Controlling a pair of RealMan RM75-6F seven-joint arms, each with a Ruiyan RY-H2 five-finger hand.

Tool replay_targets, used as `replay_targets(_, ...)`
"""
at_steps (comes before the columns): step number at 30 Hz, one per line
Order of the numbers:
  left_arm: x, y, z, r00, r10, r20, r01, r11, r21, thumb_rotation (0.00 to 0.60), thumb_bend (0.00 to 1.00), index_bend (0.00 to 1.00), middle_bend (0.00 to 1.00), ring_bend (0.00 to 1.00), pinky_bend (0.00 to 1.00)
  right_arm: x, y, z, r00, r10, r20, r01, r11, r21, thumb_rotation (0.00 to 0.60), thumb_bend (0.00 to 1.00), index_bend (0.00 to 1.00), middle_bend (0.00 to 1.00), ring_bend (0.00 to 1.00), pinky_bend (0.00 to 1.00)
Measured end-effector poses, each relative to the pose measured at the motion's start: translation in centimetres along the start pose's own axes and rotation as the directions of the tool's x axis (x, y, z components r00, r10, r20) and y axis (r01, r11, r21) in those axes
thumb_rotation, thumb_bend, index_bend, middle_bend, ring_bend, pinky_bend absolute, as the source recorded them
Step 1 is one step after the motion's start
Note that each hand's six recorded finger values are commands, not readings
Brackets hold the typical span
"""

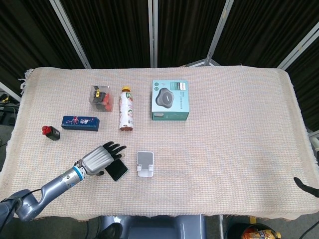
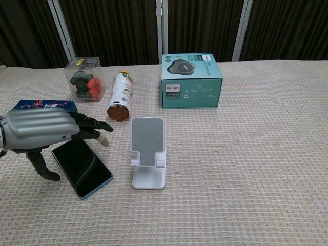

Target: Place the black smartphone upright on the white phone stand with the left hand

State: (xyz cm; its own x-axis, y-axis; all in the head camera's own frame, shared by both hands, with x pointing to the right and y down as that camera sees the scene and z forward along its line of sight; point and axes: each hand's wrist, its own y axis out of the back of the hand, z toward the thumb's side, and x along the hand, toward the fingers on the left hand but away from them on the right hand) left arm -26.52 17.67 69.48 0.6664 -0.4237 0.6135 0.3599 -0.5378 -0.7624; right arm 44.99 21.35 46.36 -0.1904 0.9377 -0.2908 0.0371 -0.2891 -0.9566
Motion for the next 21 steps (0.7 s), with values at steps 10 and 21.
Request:
replay_targets(10, 1.1, -1.6, -0.1, 1.0, -0.008, 0.017, 0.008, 1.0, -0.007, 0.6, 0.0, 0.24, 0.08, 0.14, 0.18, -0.1, -0.3, 0.0, 1.0, 0.01, 0.003, -0.01, 1.0, 0.005, 0.6, 0.0, 0.0, 0.0, 0.0, 0.0)
replay_targets(21, 2.7, -2.5, 0.2, 1.0, -0.008, 0.022, 0.008, 1.0, -0.029, 0.6, 0.0, 0.28, 0.15, 0.21, 0.24, -0.3, -0.5, -0.2, 1.0, 0.019, 0.008, -0.019, 1.0, 0.006, 0.6, 0.0, 0.0, 0.0, 0.0, 0.0)
